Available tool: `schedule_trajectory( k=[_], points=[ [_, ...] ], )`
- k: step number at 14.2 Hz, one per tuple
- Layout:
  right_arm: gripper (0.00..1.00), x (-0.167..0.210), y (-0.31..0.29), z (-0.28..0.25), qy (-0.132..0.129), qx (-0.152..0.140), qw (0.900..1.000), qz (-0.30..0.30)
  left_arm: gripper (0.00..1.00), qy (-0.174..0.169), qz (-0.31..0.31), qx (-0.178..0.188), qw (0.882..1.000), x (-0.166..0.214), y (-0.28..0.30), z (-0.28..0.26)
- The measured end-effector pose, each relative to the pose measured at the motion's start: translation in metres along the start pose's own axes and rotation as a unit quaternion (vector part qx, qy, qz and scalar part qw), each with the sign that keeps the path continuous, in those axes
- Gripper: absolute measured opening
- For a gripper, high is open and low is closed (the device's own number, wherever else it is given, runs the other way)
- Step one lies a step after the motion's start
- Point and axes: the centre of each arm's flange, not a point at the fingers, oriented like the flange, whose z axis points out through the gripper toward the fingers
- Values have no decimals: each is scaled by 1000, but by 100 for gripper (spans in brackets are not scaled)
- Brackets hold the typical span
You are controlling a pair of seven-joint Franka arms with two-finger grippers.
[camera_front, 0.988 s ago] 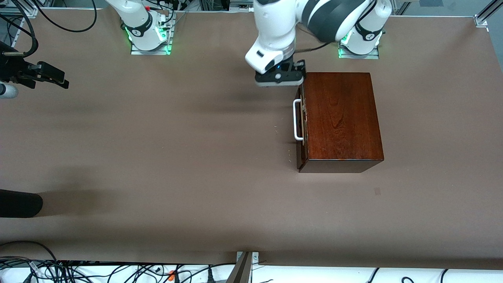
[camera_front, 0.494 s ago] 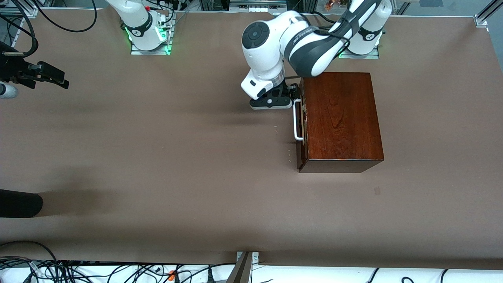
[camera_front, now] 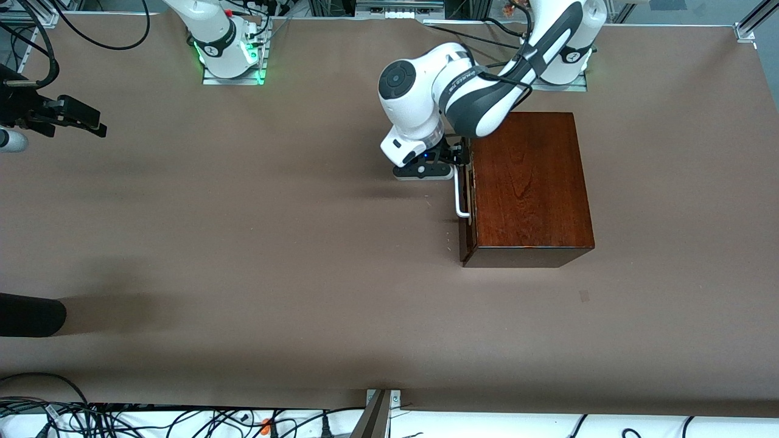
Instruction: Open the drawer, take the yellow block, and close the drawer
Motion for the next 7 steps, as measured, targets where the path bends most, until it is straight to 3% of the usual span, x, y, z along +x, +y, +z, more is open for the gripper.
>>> schedule_trajectory(
  k=[7],
  points=[
    [100,0,0,0,0,0,1000,0,100,9,-29,15,999,6,9,29]
  ],
)
